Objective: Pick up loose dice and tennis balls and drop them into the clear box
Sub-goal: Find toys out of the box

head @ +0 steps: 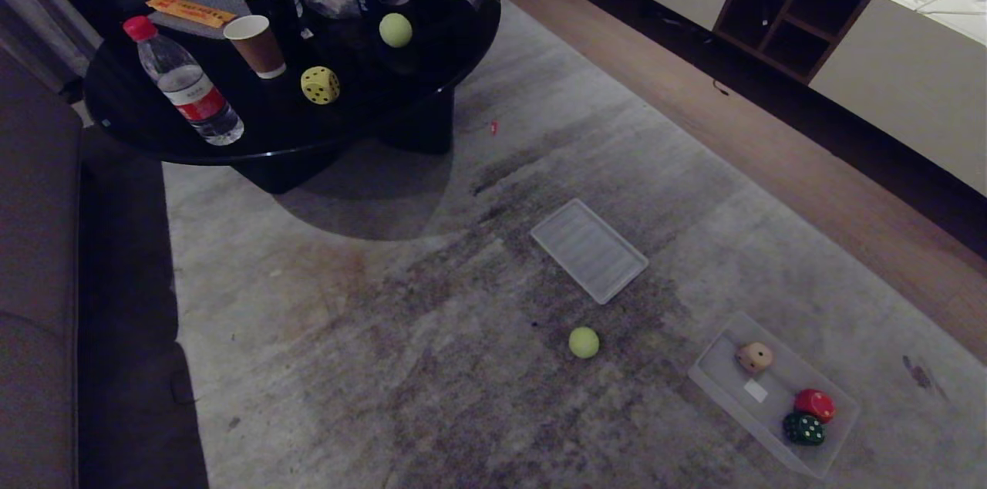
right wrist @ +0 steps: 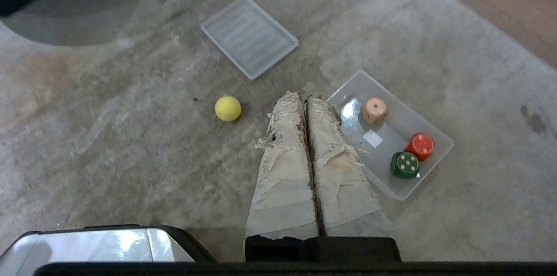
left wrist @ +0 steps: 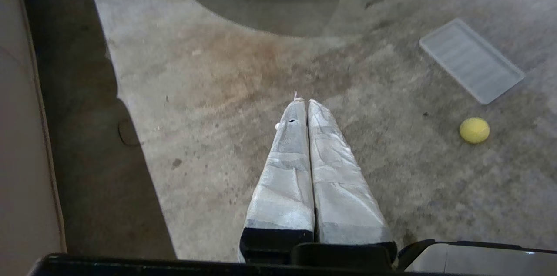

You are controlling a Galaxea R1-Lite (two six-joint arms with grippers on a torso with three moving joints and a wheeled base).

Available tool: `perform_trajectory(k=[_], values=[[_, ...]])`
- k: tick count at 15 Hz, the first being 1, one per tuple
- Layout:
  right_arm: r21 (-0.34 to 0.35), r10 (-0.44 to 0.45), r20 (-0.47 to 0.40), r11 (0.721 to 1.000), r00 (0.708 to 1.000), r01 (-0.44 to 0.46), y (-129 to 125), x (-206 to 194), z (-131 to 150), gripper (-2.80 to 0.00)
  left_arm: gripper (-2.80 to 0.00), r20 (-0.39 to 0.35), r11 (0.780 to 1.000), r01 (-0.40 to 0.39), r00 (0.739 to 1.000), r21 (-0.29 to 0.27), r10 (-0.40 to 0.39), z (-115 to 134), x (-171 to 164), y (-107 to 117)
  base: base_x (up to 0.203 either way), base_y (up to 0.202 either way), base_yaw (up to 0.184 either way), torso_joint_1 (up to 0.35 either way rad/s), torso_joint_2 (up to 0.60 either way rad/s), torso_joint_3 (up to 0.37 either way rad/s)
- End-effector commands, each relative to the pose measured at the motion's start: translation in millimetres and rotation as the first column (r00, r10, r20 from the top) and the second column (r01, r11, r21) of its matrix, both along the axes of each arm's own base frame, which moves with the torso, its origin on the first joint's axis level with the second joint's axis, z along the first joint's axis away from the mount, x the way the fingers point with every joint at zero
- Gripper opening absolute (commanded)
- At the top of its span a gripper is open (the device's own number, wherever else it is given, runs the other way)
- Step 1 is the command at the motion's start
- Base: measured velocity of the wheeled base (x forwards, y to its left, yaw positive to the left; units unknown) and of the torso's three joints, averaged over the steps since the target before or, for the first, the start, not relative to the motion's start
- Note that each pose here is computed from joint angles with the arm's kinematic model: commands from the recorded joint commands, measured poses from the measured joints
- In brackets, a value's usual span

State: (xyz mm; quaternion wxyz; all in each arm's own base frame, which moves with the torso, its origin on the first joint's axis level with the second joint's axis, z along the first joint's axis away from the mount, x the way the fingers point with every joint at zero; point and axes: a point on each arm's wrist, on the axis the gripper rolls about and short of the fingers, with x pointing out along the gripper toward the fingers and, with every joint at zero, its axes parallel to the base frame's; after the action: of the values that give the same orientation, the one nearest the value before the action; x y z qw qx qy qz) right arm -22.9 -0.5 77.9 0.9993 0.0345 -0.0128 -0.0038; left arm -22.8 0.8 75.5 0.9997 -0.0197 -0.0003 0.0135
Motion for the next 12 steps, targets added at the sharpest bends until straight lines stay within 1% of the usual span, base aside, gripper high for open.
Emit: perform_trajectory(k=[1,12], values=[[0.0,0.001,-0.008,1.0,1.0,-0.001,0.0,0.7,-2.0,-2.8,-2.8,-0.003,1.0,-0.001,1.0,-0.002,0.001,-0.4,0.2,0.0,0.0,0.0,0.0,-0.002,0.0,-0.193],[0.0,0.001,-0.008,1.0,1.0,-0.001,0.0,0.7,-2.0,-2.8,-2.8,-0.003,1.0,-0.001,1.0,-0.002,0.001,-0.4,0.2,0.0,0.0,0.0,0.0,0.001,0.0,-0.198]])
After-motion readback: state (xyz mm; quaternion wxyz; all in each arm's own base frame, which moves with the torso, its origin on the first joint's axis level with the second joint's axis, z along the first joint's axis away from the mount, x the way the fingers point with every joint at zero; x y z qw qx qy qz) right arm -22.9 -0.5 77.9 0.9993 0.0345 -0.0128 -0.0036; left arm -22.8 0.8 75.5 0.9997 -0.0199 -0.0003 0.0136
